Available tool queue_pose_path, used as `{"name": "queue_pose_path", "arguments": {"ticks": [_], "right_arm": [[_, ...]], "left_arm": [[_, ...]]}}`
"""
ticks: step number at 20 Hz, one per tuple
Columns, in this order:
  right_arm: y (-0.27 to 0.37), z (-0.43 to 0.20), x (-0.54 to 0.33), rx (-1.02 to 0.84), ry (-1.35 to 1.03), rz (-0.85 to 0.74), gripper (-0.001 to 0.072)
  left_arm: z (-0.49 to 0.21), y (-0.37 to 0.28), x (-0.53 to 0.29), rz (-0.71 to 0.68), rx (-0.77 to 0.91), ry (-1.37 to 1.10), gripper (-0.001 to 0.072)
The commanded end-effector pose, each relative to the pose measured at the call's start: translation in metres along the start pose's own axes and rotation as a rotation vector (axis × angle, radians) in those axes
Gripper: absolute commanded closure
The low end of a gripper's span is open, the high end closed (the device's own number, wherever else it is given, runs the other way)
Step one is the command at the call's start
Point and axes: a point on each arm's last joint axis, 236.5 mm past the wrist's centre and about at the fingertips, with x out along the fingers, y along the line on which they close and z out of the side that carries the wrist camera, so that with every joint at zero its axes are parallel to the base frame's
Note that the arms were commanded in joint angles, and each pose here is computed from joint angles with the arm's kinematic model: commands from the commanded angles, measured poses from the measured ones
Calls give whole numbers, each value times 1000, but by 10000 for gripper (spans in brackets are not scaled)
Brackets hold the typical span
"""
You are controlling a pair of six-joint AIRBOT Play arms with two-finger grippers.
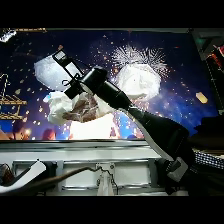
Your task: Fold the clothes and pants, and hang the long-sleeved shirts on hangers.
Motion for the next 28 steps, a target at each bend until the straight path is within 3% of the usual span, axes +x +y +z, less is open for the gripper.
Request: {"name": "queue_pose_path", "arguments": {"ticks": [1,21,28], "right_arm": [[-1,2,1,-21,-11,-3,689],[0,8,0,-20,-37,0,689],[-10,9,1,-7,-36,-11,689]], "left_arm": [[1,13,25,36,60,80,409],[45,8,77,30,140,10,436],[46,-5,93,15,200,5,592]]}}
